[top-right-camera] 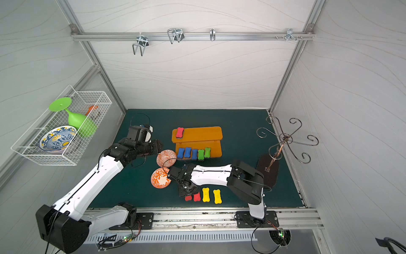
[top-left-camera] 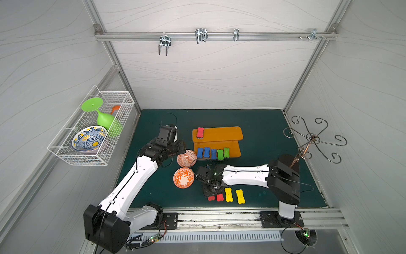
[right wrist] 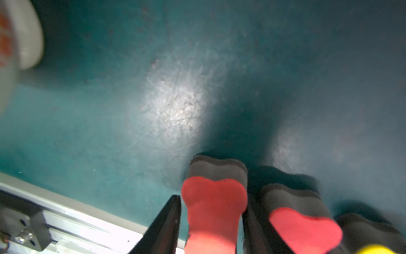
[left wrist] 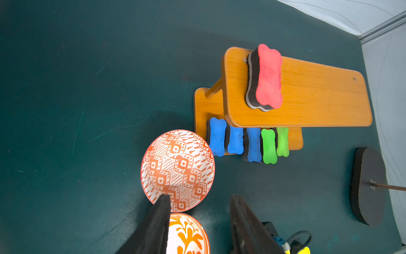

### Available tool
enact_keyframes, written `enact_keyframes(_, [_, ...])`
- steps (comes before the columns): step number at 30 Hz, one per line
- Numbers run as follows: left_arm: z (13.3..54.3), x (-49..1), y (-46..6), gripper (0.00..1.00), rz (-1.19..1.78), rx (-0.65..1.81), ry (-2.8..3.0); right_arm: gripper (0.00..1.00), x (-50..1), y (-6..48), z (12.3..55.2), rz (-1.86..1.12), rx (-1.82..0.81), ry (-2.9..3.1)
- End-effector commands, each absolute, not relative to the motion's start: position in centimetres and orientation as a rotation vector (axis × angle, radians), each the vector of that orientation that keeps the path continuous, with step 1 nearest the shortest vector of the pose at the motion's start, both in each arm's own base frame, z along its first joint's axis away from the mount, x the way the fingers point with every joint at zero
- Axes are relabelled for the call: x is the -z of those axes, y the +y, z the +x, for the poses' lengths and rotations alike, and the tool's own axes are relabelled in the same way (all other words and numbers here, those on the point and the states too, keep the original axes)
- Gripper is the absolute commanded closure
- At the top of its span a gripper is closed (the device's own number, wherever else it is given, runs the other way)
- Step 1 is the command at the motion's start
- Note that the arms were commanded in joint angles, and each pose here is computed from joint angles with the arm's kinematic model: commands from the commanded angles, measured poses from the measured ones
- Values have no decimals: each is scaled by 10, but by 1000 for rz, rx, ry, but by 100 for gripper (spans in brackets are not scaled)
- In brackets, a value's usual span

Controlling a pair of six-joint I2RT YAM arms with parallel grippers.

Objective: Remove the whiteboard erasers from the shelf
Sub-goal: Place the whiteboard eraser at the center of the board, then pick up the whiteboard eraser from the shelf.

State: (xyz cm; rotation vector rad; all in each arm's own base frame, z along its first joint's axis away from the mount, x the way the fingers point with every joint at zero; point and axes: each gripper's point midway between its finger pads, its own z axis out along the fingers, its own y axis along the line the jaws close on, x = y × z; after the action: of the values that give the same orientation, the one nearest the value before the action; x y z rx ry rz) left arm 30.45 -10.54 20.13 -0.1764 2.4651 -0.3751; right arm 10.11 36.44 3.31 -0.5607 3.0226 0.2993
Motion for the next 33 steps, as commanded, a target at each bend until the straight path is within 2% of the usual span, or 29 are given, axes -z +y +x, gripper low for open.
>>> enact_keyframes(1, [312,-216,-103,52,-155,343,2418,45,-83,361,116,-569,-336,2897])
enact_keyframes(7, [322,-221,-123,53,-87,329,2484,35,-145,347,143,-667,-414,2665])
enact_keyframes(12, [340,-230,-138,52,-52,315,2510,32,-174,317,171,-735,-443,2479])
enact_keyframes(19, [365,-230,-162,48,51,267,2594,30,-178,291,193,-709,-572,2433])
enact_keyframes(26, [392,-235,-192,36,157,282,2590,30,-174,274,212,-660,-653,2450])
enact_keyframes(33, [415,-221,-209,35,239,205,2624,30,-171,262,224,-602,-722,2459])
